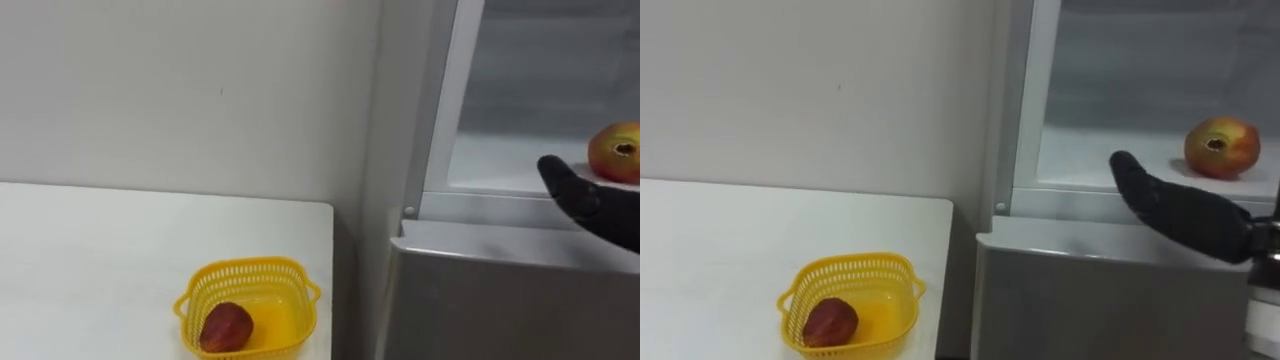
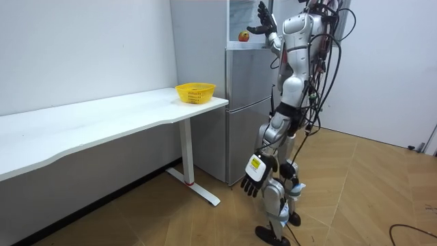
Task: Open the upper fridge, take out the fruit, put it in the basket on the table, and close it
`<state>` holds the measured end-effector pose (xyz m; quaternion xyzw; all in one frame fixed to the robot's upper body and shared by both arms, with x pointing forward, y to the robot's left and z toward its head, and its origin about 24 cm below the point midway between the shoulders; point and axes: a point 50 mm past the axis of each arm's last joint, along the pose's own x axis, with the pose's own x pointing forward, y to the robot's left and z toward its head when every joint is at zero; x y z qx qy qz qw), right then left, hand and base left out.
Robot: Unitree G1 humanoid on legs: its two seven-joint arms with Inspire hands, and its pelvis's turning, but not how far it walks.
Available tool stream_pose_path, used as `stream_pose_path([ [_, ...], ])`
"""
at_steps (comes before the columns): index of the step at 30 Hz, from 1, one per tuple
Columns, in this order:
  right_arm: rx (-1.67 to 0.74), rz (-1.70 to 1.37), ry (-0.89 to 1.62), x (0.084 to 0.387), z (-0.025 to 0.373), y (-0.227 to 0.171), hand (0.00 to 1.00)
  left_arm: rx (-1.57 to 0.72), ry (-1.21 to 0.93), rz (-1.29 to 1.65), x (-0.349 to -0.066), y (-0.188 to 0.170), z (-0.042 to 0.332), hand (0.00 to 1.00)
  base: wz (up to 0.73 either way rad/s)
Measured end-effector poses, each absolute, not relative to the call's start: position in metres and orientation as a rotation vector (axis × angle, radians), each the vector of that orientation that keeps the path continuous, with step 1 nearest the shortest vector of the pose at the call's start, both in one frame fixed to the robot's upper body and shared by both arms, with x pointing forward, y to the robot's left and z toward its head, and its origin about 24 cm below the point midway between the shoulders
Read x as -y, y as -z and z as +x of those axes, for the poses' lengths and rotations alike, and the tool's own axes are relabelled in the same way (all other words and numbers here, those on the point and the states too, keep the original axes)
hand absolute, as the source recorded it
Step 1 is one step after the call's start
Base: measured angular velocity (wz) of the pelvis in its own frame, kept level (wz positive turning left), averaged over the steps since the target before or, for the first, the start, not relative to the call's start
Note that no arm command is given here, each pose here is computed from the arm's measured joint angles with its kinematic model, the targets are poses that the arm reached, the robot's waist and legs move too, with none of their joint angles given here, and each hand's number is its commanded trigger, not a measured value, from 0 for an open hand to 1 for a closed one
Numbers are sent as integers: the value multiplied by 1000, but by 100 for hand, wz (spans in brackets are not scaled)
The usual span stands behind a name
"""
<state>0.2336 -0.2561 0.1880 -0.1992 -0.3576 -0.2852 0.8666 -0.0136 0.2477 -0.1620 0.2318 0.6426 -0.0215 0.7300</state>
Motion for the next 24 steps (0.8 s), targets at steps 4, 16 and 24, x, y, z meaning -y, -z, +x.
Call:
stream_pose_path([
  [4,724,-411,652,268,234,-186,0,-1425,50,500,-248,162,-16,0,0],
  [16,642,-452,783,307,264,-197,0,-1430,34,490,-256,160,-11,0,1],
  [24,568,-475,798,316,270,-188,0,-1436,14,484,-259,159,-12,0,2],
])
